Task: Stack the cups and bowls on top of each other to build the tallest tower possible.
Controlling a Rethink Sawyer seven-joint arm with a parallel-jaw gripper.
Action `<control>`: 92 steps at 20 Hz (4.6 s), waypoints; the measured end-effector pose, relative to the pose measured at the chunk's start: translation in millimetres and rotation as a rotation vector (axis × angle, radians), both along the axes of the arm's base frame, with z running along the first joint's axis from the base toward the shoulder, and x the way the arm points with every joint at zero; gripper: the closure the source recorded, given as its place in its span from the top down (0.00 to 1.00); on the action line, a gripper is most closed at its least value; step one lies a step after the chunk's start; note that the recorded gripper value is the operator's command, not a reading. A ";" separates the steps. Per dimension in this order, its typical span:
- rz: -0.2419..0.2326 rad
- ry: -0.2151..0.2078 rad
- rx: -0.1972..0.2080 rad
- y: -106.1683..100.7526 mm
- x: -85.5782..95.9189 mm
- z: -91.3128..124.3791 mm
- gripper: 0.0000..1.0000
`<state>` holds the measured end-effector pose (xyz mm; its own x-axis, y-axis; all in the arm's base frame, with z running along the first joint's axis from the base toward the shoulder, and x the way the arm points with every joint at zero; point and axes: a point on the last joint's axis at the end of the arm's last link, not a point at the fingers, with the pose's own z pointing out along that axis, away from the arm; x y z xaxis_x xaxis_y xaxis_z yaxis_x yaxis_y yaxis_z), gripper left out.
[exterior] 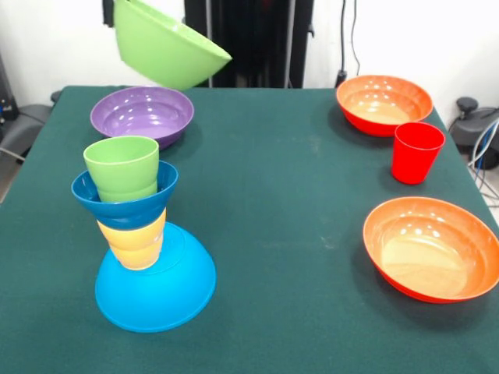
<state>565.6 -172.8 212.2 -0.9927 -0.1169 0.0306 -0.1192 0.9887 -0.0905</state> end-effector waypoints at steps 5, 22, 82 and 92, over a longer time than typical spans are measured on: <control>0.016 0.004 0.055 -22.6 13.5 29.8 0.00; 0.095 -0.088 0.132 -67.2 105.2 91.8 0.00; 0.114 -0.248 0.344 -44.1 134.1 24.7 0.00; 0.258 -0.280 0.281 49.0 133.3 28.5 0.00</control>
<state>699.0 -123.8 240.8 -0.8955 -0.3265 -0.3026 -0.3736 0.9208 0.1122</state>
